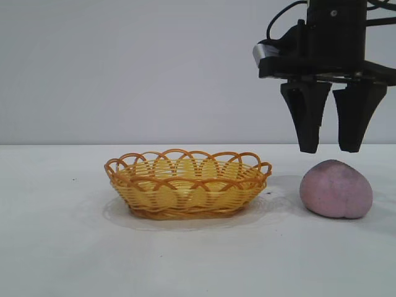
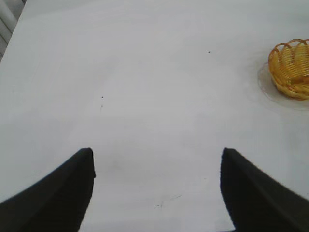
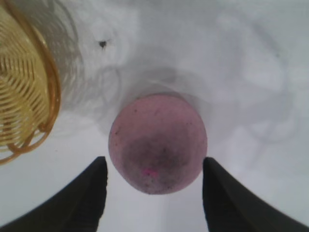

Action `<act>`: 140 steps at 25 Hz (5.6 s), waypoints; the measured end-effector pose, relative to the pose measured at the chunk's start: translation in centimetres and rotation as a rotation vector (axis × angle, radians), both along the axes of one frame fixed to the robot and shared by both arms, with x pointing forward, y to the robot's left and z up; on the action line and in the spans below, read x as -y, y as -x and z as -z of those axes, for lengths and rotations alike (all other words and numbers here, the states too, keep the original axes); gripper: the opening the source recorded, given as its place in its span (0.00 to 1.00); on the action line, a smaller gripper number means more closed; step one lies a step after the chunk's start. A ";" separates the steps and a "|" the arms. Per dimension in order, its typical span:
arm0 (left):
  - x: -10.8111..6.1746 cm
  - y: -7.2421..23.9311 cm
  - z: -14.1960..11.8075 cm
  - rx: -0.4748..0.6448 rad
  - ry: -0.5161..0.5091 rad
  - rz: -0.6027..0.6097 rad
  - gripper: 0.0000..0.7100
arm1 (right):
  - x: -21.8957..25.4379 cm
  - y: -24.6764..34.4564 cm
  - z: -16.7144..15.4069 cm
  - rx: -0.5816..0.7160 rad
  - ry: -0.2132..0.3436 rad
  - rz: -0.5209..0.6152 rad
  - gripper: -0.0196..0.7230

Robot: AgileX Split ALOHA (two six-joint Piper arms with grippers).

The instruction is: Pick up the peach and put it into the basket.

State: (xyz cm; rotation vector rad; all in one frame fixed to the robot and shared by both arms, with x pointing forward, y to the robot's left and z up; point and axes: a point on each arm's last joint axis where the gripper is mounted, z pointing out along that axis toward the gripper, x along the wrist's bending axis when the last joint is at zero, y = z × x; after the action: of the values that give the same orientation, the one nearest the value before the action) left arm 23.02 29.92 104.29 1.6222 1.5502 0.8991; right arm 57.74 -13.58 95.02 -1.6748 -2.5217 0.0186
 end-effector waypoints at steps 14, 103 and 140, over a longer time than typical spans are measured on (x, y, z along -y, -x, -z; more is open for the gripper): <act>0.0 0.0 0.0 0.000 0.000 0.000 0.68 | -0.1 -0.6 3.1 -0.022 0.023 -0.001 0.43; 0.0 0.0 0.0 0.000 0.000 0.000 0.68 | 10.6 -5.7 -6.7 0.313 0.036 0.247 0.69; 0.0 0.0 0.0 0.000 0.000 0.000 0.68 | 15.7 15.4 -28.9 0.862 -0.122 0.392 0.69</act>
State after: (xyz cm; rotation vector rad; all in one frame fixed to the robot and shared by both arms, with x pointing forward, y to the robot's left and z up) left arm 23.02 29.92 104.29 1.6222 1.5502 0.8991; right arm 42.38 -29.25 123.93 -2.4578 -2.5028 -1.0758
